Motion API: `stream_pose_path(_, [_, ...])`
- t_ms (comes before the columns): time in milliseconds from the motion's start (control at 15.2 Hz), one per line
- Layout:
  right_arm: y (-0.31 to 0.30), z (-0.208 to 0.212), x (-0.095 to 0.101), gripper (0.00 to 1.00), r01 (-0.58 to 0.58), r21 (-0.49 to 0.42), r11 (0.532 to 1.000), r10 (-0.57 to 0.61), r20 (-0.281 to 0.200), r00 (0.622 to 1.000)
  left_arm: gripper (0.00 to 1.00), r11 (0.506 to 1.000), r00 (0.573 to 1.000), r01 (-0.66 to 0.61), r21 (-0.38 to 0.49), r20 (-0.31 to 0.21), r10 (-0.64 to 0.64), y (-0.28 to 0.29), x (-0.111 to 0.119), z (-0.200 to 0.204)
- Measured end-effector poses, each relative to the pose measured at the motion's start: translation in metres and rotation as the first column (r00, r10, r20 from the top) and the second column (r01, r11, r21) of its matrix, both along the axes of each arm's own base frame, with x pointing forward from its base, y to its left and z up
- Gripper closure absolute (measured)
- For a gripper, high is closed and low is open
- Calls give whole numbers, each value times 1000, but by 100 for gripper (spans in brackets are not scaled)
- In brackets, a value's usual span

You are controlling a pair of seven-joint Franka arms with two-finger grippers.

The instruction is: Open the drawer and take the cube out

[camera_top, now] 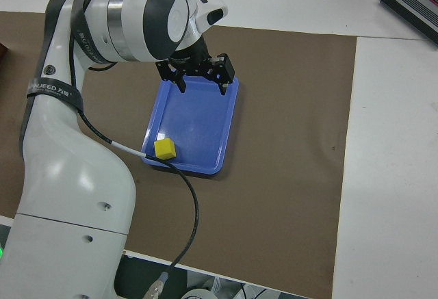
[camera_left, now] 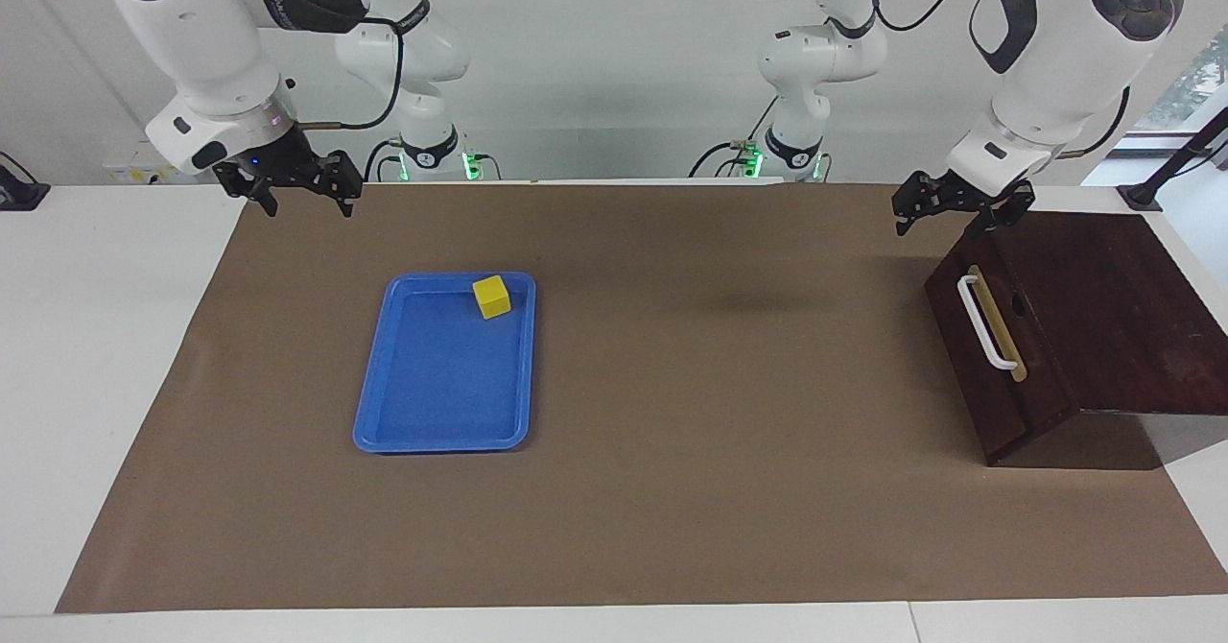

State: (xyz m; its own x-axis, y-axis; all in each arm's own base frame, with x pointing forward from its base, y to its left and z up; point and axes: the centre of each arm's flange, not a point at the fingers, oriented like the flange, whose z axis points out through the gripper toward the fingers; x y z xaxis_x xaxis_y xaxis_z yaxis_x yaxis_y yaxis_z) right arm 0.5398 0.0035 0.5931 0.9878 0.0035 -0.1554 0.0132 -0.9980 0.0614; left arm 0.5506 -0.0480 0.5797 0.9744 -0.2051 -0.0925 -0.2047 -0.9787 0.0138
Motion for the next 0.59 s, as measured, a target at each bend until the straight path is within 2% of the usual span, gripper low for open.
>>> stream_pose_path(594, [-13,-1,1,0,33,36,999,-33,6,999,0,1000,1000,-12,0,6,12,7,-1,3])
